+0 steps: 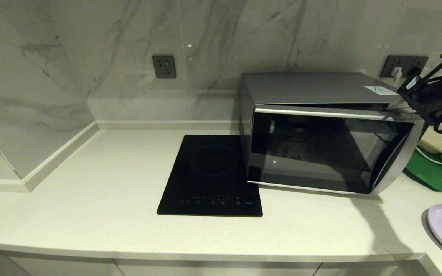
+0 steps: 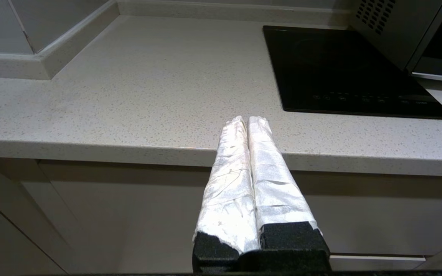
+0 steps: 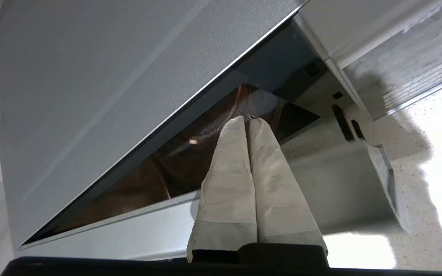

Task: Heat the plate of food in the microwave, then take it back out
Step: Open the microwave oven

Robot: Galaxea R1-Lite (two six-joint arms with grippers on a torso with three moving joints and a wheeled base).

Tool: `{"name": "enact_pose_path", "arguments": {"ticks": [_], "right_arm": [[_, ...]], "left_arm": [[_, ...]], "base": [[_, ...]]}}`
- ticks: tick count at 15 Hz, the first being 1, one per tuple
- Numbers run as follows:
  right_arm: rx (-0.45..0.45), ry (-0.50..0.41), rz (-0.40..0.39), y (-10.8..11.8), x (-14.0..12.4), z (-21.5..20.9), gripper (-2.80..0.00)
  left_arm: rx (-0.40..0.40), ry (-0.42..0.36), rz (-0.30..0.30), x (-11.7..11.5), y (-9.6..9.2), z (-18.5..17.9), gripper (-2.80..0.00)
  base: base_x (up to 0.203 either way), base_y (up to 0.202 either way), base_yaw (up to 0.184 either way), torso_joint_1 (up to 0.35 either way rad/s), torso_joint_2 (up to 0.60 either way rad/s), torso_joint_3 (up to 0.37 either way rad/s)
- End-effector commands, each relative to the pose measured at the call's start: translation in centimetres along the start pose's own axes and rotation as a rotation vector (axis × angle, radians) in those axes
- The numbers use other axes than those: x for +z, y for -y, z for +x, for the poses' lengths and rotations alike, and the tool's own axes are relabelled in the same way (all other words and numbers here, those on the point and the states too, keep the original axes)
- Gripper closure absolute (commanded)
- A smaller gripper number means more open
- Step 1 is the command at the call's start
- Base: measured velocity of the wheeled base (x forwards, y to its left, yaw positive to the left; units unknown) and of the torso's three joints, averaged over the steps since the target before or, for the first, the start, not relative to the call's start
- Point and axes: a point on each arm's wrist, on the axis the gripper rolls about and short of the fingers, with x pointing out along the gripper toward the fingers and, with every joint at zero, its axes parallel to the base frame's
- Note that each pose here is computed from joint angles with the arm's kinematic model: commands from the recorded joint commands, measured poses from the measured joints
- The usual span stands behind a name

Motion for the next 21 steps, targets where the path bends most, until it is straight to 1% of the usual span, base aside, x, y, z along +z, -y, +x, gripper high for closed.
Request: {"name": "enact_pose_path", "arguments": {"ticks": [1,3,4,6,7,8,9,10,11,13,15,16,18,19,21], "right_arm": [[-0.006,-0.026,0.005,0.0,-0.2,-0.6,0.0],[0.006,-0.05,-0.01,-0.1,-0.6,-2.6,0.0],[0.015,-0.069,-0.031,-0.1,-1.0,-3.9,0.0],[0.04,-0.098,-0.098,0.0,-2.0,-6.5,0.0],[0.032,-0.134,-0.14,0.3,-2.8,-7.6,0.0],[0.008,-0.201,-0.178,0.7,-3.7,-8.8,0.0],[0.014,-0.276,-0.229,1.0,-4.6,-10.2,0.0],[0.038,-0.337,-0.259,1.2,-5.3,-11.5,0.0],[0.057,-0.369,-0.28,1.4,-5.8,-12.3,0.0],[0.124,-0.407,-0.36,1.8,-6.9,-13.8,0.0],[0.2,-0.45,-0.438,2.4,-8.1,-14.6,0.0],[0.211,-0.469,-0.448,2.7,-8.4,-14.5,0.0],[0.207,-0.496,-0.443,3.0,-8.8,-14.0,0.0],[0.218,-0.505,-0.458,3.0,-9.0,-14.0,0.0],[0.276,-0.559,-0.561,2.1,-10.2,-13.5,0.0]], "left_arm": [[0.001,0.001,-0.001,0.0,0.0,0.0,0.0],[0.001,0.001,-0.001,0.0,0.0,0.0,0.0],[0.001,0.001,-0.001,0.0,0.0,0.0,0.0],[0.001,0.001,-0.001,0.0,0.0,0.0,0.0],[0.001,0.001,-0.001,0.0,0.0,0.0,0.0],[0.001,0.001,-0.001,0.0,0.0,0.0,0.0],[0.001,0.001,-0.001,0.0,0.0,0.0,0.0],[0.001,0.001,-0.001,0.0,0.0,0.0,0.0],[0.001,0.001,-0.001,0.0,0.0,0.0,0.0],[0.001,0.001,-0.001,0.0,0.0,0.0,0.0],[0.001,0.001,-0.001,0.0,0.0,0.0,0.0],[0.001,0.001,-0.001,0.0,0.0,0.0,0.0],[0.001,0.001,-0.001,0.0,0.0,0.0,0.0],[0.001,0.001,-0.001,0.0,0.0,0.0,0.0],[0.001,0.001,-0.001,0.0,0.0,0.0,0.0]], "base": [[0.0,0.0,0.0,0.0,0.0,0.0],[0.0,0.0,0.0,0.0,0.0,0.0],[0.0,0.0,0.0,0.0,0.0,0.0],[0.0,0.0,0.0,0.0,0.0,0.0],[0.0,0.0,0.0,0.0,0.0,0.0],[0.0,0.0,0.0,0.0,0.0,0.0],[0.0,0.0,0.0,0.0,0.0,0.0],[0.0,0.0,0.0,0.0,0.0,0.0],[0.0,0.0,0.0,0.0,0.0,0.0],[0.0,0.0,0.0,0.0,0.0,0.0],[0.0,0.0,0.0,0.0,0.0,0.0],[0.0,0.0,0.0,0.0,0.0,0.0],[0.0,0.0,0.0,0.0,0.0,0.0],[0.0,0.0,0.0,0.0,0.0,0.0],[0.0,0.0,0.0,0.0,0.0,0.0]]}}
